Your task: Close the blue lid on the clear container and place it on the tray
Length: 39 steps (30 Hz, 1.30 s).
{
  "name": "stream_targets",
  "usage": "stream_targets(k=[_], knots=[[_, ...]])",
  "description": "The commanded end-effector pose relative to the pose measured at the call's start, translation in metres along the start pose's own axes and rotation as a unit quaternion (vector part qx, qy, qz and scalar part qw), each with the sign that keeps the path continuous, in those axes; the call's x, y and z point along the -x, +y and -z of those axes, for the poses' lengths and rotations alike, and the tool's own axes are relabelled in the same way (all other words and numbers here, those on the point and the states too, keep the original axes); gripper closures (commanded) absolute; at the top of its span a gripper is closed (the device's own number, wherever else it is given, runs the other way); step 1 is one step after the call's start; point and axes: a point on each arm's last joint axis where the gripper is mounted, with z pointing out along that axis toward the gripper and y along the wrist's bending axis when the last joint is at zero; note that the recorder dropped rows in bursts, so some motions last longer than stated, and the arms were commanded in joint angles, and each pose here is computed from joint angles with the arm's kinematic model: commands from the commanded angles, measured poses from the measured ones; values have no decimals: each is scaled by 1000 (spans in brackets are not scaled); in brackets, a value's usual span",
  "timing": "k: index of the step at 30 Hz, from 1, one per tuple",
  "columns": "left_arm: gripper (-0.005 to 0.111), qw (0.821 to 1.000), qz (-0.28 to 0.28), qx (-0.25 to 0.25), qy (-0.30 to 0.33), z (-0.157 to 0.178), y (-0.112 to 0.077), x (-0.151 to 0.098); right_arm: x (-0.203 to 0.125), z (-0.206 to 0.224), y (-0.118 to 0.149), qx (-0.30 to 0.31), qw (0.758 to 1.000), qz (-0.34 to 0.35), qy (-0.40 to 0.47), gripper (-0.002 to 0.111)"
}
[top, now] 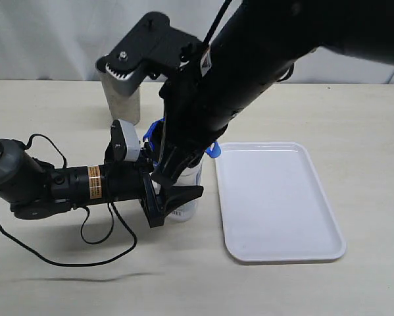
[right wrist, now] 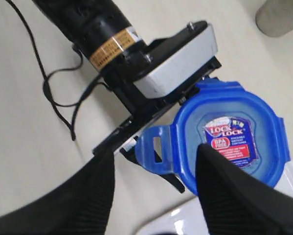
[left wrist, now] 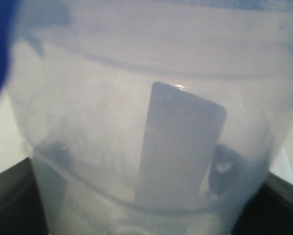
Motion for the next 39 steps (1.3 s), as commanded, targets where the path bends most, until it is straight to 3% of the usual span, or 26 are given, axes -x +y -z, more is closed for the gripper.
stream_targets(k=[1,18,26,39], knots=[[107,1000,-6,-3,10,0,1,-1,-2,-21,-6,-34,999,14,33,59],[107,1000,-6,-3,10,0,1,-1,-8,-63,-12,-46,993,79,81,63],[107,1000,-6,-3,9,0,0,-1,-13,-87,2,-54,976,164,135,65],[107,1000,-10,-15,3,0,-2,1,-19,-99,7,-63,963,191,178,68]])
